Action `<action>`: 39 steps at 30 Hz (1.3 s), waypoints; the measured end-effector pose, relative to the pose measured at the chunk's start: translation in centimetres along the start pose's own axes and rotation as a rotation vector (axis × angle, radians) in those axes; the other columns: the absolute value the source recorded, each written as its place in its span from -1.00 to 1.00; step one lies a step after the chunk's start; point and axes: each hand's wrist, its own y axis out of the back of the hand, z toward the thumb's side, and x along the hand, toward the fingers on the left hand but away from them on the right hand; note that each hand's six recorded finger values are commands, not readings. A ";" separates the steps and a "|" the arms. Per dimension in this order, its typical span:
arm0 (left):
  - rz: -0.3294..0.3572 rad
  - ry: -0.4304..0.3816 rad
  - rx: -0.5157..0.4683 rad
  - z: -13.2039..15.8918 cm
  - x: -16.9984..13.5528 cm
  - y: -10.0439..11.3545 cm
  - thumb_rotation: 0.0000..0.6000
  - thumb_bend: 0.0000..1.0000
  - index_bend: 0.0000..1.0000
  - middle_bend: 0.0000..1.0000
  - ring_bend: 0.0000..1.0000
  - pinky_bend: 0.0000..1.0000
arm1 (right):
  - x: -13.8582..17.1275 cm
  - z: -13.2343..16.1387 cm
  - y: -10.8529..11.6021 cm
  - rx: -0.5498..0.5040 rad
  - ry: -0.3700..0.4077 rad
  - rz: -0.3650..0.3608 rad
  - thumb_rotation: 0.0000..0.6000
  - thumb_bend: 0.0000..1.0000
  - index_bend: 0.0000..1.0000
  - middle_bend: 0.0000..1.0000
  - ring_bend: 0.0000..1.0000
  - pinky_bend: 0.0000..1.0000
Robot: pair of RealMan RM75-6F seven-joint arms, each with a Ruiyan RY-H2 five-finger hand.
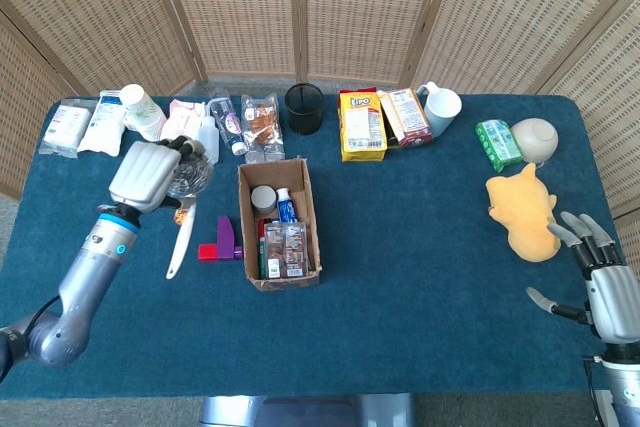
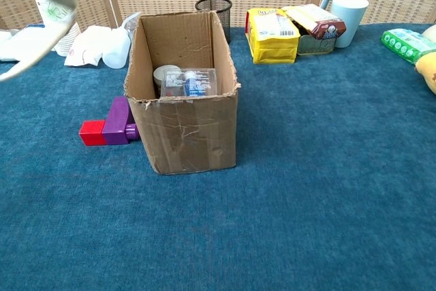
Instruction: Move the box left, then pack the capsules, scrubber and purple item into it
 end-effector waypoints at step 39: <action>-0.180 0.126 -0.050 12.4 4.0 -2.4 1.00 -1.00 -1.00 -1.00 -1.00 -0.51 | -0.1 -0.7 1.1 -0.049 -0.015 -0.022 1.00 -1.00 -0.63 -0.86 -1.00 -0.73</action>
